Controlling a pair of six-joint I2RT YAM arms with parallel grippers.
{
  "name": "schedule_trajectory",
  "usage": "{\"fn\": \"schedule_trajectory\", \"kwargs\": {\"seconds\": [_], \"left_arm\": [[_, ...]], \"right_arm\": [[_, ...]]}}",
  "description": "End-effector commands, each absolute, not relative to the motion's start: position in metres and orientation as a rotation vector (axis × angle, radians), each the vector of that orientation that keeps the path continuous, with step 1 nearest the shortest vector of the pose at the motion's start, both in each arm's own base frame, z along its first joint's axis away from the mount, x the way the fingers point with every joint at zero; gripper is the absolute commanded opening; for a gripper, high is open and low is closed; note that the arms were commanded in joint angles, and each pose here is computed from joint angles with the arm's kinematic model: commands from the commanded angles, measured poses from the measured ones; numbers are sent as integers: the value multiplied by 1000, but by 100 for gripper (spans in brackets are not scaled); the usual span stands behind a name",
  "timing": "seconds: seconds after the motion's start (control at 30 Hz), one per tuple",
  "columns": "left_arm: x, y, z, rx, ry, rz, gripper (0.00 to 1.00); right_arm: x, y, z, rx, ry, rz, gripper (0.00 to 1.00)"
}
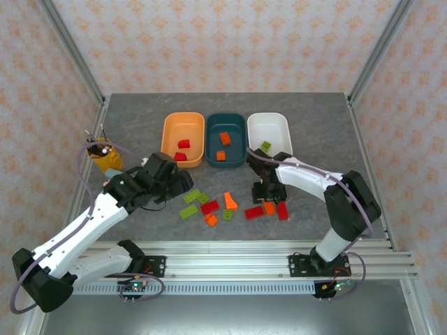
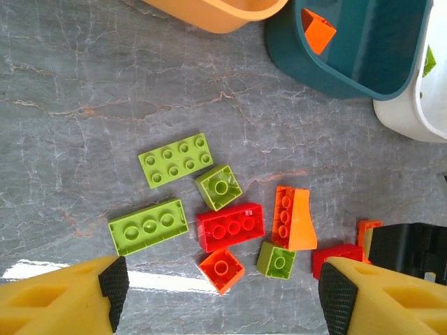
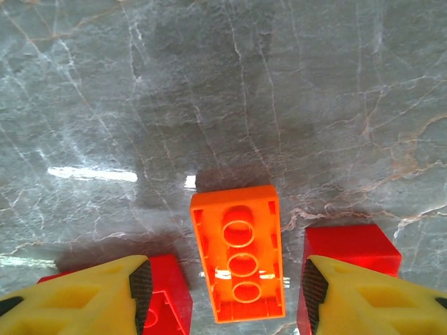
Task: Sort the legos into containers by color
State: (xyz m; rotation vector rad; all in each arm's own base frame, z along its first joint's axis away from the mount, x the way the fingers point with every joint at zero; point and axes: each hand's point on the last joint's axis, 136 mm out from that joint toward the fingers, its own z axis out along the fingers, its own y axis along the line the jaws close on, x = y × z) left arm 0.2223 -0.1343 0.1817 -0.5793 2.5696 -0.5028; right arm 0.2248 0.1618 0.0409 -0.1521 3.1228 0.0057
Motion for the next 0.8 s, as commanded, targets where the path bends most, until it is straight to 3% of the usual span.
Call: {"fn": "schedule_trajectory", "kwargs": {"seconds": [0.0,0.37,0.63,0.77], "left_arm": [[227,-135,189,-587,2527,-507,75],[232,-146,189,-566,2532,-525,75],[234,-156,188,-537,2539,-538,75],[235,-162,191,-518,2534,-551,75]], "right_arm": [[234,157,35,-182,3111,-49,58],[239,151,20,-187,3142,-64,46],[229,150,7,-134,3175,-44,43],[232,152,10,-117,3157,-31,34]]}}
